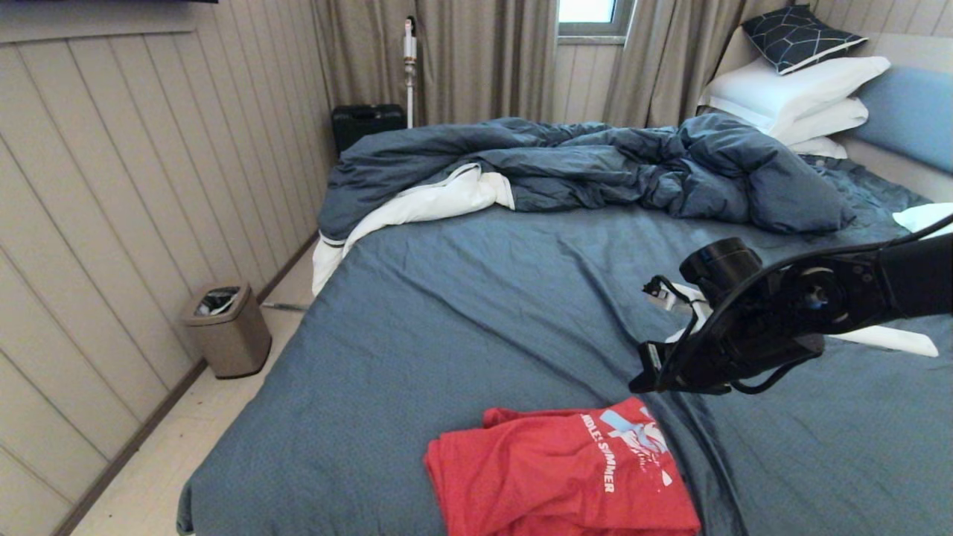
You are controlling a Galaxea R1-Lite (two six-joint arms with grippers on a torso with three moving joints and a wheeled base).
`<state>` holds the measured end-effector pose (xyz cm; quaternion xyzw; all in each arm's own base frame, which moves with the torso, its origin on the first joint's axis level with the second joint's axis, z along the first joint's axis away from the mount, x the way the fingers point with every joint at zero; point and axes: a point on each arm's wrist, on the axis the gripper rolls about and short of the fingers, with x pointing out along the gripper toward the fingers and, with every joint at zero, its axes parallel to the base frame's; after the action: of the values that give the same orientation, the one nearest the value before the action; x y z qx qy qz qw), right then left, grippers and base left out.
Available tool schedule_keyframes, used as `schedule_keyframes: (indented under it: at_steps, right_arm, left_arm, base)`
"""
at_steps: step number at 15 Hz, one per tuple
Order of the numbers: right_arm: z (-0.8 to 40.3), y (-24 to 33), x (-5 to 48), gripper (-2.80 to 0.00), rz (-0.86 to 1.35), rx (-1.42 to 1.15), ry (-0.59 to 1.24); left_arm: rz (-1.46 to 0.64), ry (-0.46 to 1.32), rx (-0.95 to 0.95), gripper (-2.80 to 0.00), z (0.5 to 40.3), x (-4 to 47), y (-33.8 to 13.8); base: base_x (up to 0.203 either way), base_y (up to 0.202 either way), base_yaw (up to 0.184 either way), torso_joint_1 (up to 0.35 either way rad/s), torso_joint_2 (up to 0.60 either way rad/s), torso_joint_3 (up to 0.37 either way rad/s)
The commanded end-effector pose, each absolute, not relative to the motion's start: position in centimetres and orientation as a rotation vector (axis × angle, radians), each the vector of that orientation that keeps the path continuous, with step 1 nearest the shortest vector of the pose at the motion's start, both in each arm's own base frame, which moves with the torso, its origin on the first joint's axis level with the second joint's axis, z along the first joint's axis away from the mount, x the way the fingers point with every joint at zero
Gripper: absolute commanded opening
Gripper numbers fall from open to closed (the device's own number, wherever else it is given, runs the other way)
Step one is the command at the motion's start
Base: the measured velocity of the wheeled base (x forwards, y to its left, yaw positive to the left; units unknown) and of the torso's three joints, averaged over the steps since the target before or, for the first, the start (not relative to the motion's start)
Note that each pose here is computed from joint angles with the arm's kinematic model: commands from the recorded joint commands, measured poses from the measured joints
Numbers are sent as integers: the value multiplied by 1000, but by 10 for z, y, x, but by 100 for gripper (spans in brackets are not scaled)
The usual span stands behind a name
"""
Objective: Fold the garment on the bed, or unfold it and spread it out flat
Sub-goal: Unford the red T-shirt
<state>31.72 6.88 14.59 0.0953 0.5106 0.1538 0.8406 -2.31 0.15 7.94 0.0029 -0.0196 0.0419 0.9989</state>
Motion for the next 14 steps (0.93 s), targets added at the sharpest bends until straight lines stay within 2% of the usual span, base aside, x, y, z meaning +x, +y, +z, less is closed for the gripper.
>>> schedule_keyframes:
  at_steps: [1,6,14]
  right_arm:
    - [146,69,317,0,322,204,1083]
    - [154,74,317,0,339,187,1070]
    - [119,77,317,0,281,143,1192]
  left_arm:
    - [85,-38,6,-280,79,-23,1]
    - [85,-38,6,-280,79,-23,1]
    - [85,-38,6,-280,79,-23,1]
  base:
    - [0,0,0,0,0,0]
    - [0,0,0,0,0,0]
    - [0,0,0,0,0,0]
